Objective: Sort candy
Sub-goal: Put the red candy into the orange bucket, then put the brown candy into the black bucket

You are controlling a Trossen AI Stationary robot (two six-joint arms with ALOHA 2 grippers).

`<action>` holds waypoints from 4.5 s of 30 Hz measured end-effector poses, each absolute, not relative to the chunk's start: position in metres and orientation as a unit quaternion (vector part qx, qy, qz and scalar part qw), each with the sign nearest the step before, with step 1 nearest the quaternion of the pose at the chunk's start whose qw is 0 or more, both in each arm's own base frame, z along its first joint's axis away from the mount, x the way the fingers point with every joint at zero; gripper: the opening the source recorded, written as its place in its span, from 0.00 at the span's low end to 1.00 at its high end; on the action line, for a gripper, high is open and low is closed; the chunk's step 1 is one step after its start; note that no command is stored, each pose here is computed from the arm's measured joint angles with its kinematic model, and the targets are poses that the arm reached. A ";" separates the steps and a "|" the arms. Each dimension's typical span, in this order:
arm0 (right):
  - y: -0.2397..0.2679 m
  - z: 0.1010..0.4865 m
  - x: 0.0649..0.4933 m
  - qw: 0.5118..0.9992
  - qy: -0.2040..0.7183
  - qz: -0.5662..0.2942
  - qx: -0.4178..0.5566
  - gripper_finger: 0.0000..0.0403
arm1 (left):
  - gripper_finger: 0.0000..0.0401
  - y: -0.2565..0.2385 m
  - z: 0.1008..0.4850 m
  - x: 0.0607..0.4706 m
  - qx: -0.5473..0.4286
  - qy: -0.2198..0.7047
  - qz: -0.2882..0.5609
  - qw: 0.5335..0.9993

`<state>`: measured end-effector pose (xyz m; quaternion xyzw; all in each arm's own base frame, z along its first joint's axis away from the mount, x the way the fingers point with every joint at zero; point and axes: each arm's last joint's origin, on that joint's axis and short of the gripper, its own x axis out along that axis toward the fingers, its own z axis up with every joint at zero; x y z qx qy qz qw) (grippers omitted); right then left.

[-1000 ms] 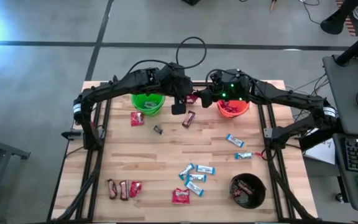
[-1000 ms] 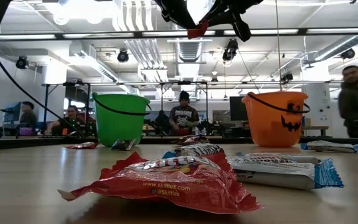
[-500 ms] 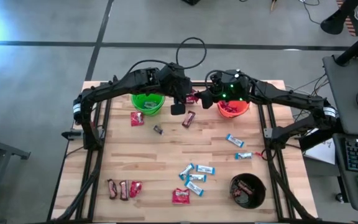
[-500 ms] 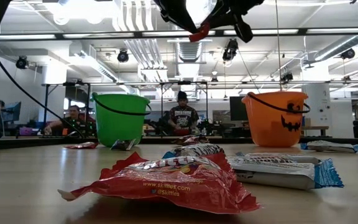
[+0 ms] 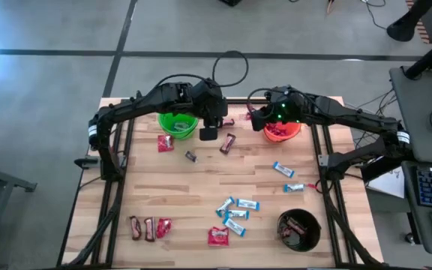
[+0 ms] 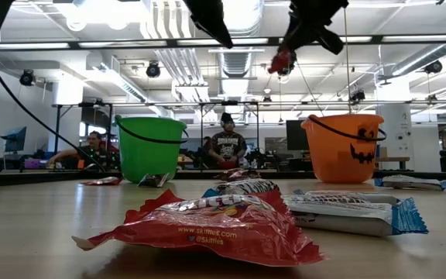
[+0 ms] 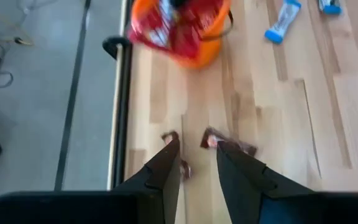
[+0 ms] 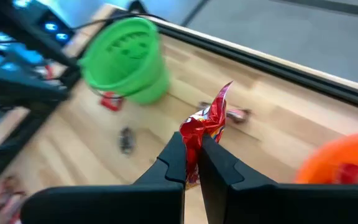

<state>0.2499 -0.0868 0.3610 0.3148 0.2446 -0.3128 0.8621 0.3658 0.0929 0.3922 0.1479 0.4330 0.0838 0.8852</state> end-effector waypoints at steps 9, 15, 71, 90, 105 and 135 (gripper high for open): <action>-0.097 0.352 0.229 0.822 0.307 -0.368 0.308 0.03 | 0.22 0.091 0.384 0.356 0.139 0.490 0.068 0.858; -0.106 0.347 0.217 0.798 0.344 -0.391 0.303 0.03 | 0.22 0.090 0.382 0.352 0.136 0.511 0.062 0.846; -0.112 0.335 0.190 0.742 0.470 -0.400 0.262 0.20 | 0.22 0.093 0.381 0.349 0.131 0.519 0.062 0.842; -0.110 0.333 0.185 0.722 0.492 -0.407 0.266 0.31 | 0.22 0.123 0.327 0.399 0.066 0.516 0.111 0.847; -0.109 0.332 0.179 0.701 0.518 -0.431 0.235 0.38 | 0.22 0.144 0.281 0.419 -0.097 0.525 0.165 0.829; -0.107 0.331 0.175 0.700 0.563 -0.400 0.182 0.43 | 0.37 0.140 0.201 0.446 -0.267 0.572 0.223 0.743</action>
